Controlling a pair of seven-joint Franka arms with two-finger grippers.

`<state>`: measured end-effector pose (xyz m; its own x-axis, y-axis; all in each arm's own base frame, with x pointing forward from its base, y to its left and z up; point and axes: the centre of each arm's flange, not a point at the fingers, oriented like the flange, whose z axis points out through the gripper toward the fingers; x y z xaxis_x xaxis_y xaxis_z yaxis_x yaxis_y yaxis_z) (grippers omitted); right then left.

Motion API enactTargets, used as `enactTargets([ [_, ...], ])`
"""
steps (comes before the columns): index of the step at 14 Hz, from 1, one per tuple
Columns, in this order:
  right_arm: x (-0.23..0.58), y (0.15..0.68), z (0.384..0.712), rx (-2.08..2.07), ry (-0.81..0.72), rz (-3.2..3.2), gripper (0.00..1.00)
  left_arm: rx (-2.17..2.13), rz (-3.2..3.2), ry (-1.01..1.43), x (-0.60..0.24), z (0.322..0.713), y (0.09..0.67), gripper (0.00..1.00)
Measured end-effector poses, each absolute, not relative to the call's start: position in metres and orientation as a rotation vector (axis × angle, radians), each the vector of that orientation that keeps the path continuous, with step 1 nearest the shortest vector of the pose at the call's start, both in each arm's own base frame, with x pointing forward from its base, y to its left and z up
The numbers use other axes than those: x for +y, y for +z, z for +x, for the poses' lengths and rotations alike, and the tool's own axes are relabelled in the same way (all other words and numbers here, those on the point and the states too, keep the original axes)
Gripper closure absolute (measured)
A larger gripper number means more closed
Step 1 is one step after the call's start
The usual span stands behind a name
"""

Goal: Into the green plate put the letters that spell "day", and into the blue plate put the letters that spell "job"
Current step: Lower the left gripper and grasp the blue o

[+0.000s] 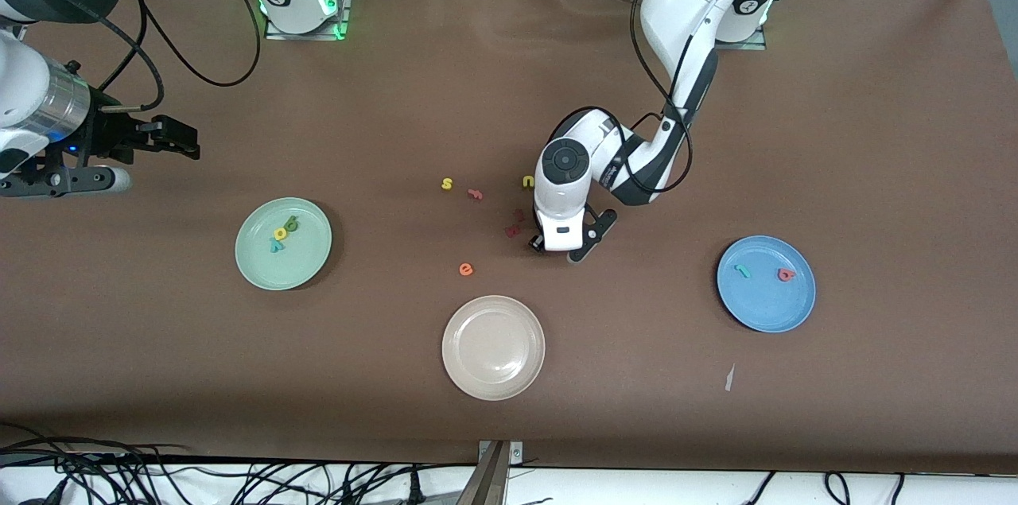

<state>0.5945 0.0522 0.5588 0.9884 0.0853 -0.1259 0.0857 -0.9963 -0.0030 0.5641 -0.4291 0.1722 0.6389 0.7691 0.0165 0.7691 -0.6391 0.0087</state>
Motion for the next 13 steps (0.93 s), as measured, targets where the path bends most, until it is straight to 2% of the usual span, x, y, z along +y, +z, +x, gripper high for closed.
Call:
enactTargets([
  [1, 0.052, 0.559, 0.595, 0.135, -0.199, 3.130, 0.00, 1.337, 2.843, 0.029, -0.429, 0.564, 0.172, 0.55],
  [3, 0.052, 0.558, 0.595, 0.134, -0.200, 3.130, 0.00, 1.339, 2.842, 0.028, -0.430, 0.565, 0.173, 0.67],
  [4, 0.052, 0.558, 0.595, 0.135, -0.200, 3.130, 0.00, 1.341, 2.842, 0.028, -0.430, 0.565, 0.173, 0.67],
  [5, 0.052, 0.558, 0.595, 0.135, -0.200, 3.130, 0.00, 1.341, 2.842, 0.028, -0.430, 0.565, 0.174, 0.72],
  [10, 0.052, 0.558, 0.595, 0.135, -0.201, 3.130, 0.00, 1.366, 2.877, 0.000, -0.423, 0.570, 0.176, 0.72],
  [13, 0.052, 0.558, 0.595, 0.134, -0.201, 3.130, 0.00, 1.364, 2.945, -0.062, -0.393, 0.599, 0.203, 0.72],
])
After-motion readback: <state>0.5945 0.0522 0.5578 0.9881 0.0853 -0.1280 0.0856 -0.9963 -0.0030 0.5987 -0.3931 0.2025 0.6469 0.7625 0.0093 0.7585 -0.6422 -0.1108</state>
